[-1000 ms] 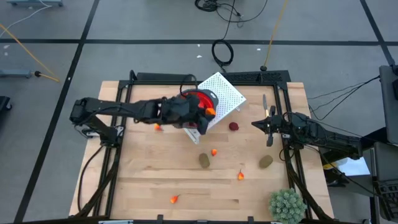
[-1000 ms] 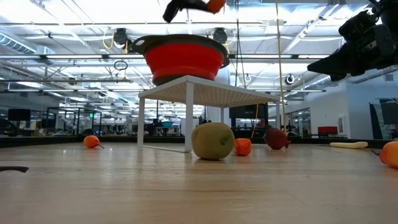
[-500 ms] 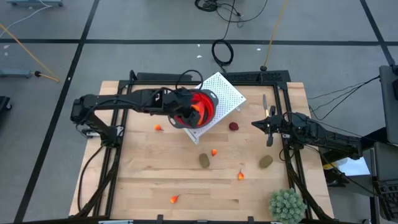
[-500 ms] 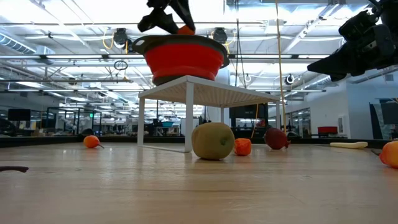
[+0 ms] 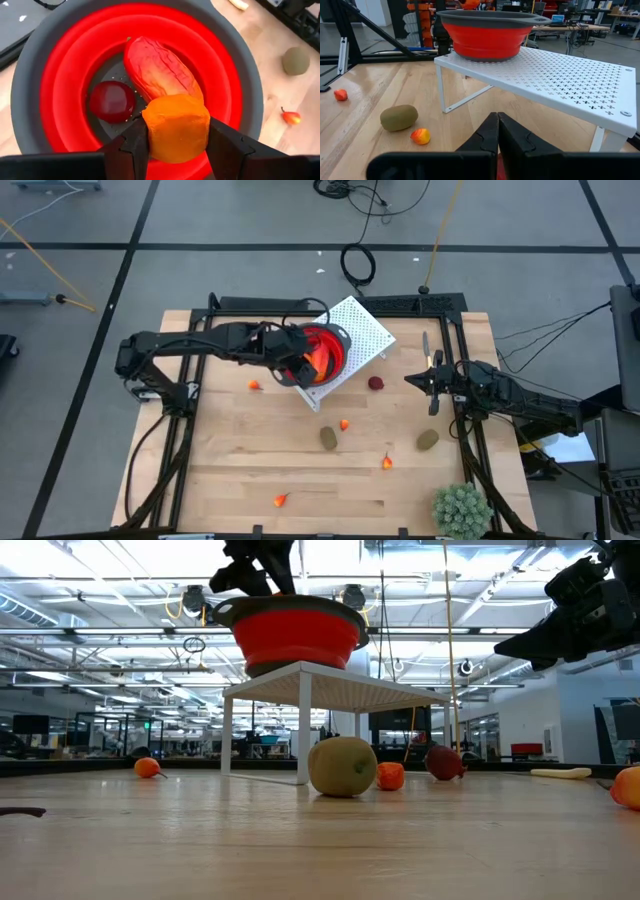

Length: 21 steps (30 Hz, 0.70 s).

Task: Pick & Place Fruit
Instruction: Put the orange into the red strainer bowl on the shelf

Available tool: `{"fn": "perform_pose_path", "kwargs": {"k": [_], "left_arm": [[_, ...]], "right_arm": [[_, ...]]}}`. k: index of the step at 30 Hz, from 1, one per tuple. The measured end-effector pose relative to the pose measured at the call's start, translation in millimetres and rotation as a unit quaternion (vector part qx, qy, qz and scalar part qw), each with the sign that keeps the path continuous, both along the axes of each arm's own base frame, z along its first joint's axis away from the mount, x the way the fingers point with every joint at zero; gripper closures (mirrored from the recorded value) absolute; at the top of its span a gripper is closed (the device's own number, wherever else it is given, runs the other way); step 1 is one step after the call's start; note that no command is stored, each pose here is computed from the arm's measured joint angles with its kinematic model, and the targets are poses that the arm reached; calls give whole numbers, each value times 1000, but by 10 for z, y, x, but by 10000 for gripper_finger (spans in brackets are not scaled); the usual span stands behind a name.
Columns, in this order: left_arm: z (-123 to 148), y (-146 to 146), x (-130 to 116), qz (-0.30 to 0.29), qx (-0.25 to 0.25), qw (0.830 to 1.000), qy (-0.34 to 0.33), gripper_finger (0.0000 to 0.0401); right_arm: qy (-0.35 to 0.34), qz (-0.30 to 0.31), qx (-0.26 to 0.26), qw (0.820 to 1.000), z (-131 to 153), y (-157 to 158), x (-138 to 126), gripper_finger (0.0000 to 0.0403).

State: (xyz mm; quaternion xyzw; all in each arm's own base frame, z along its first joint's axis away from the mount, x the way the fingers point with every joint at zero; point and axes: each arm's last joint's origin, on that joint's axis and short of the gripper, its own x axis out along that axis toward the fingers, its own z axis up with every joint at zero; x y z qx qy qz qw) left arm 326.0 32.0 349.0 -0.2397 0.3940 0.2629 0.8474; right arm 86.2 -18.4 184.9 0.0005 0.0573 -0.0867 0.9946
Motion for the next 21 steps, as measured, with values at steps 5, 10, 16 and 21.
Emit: {"fn": "perform_pose_path", "kwargs": {"k": [5,10,16,21], "left_arm": [[-120,5,55,-5,3,999,33,242],[-245,10,109,-14,5,998,69,242],[-245,29,105,-11,5,997,70,242],[-246,57,102,-26,3,997,73,242]], "right_arm": [[0,0,0,1000,0,0,0,403],[1,0,0,1000,-3,0,0,403],[1,0,0,1000,-1,0,0,403],[0,0,0,1000,0,0,0,403]]}}
